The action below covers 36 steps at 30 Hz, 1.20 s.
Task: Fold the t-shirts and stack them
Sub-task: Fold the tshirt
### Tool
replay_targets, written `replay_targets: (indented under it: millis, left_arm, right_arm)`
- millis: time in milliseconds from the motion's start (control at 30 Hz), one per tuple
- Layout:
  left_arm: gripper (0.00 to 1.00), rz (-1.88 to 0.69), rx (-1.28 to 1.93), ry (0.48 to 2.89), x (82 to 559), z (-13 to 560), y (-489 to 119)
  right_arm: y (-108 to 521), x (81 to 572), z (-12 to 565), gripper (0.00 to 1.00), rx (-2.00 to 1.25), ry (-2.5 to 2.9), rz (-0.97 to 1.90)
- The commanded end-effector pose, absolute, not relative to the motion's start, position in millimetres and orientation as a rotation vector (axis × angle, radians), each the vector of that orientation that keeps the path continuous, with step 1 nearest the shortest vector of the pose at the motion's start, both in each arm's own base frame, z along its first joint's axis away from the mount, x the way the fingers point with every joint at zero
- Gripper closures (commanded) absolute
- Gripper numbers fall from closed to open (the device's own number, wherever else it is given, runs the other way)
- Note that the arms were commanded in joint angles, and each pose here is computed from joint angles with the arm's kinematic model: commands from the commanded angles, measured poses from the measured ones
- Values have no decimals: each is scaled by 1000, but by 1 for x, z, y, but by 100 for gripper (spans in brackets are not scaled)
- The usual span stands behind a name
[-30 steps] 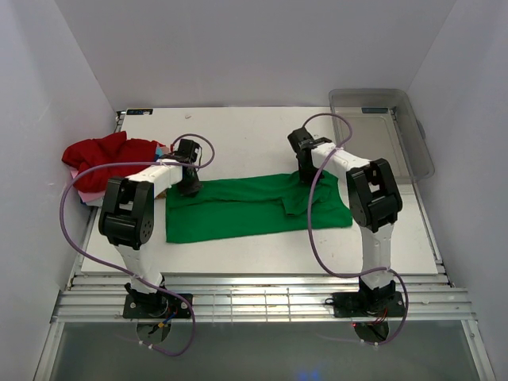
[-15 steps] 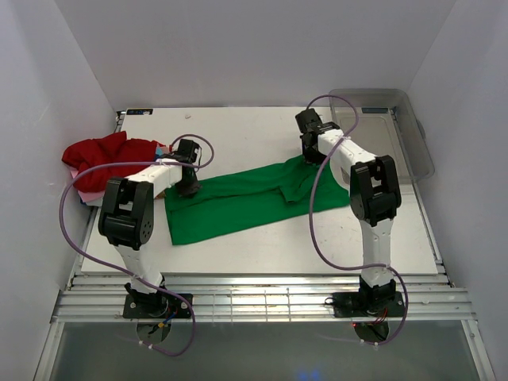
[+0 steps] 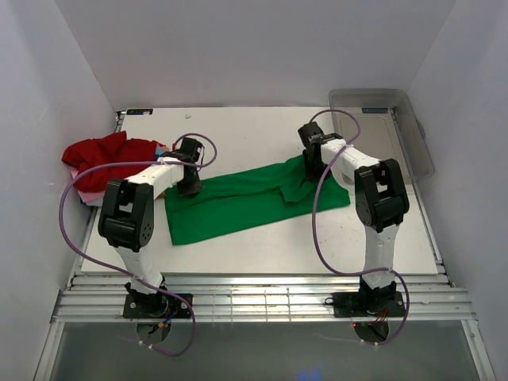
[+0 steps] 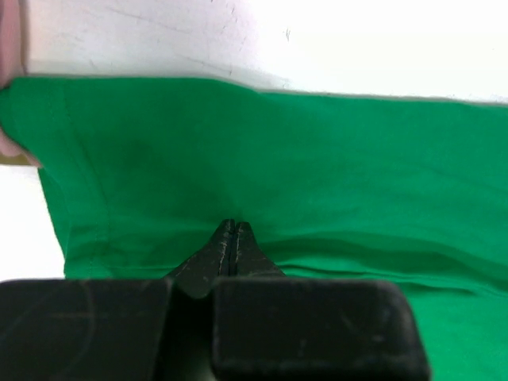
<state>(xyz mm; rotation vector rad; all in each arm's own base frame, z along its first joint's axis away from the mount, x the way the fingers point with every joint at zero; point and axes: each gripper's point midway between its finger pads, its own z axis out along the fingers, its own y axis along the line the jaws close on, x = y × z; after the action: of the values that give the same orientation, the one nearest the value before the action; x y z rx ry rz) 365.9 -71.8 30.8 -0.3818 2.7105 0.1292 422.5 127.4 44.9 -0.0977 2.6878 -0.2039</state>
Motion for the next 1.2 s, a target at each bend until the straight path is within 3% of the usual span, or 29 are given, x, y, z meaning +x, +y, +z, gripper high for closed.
replay_targets:
  millis: [0,33,167,233,700,867,1167]
  left_arm:
    - [100,85,-391,2653,366,56,-74]
    - [100,86,-391,2654,365,56,-74]
    - [100,91,-384,2649,363,58,-72]
    - [100,84,-382,2645,364,60,-73]
    - [100,59,-370,2652,361,60,-79]
    - [100,48,-360,2651,362,62,-81]
    - [100,49,-338,2659,366,58,-88]
  right_arm:
    - [128,413,54,58,-90,2685,-175]
    - [126,411,52,60,-89,2691,-179]
    - [125,407,56,90,-71,2680,-173]
    - [124,405,65,92,-58,2660,-164]
    - [110,352,75,91,-26,2705,-138]
    - [113,332,70,73,-26,2755,-94]
    - [122,371,97,61,-6,2671,-102]
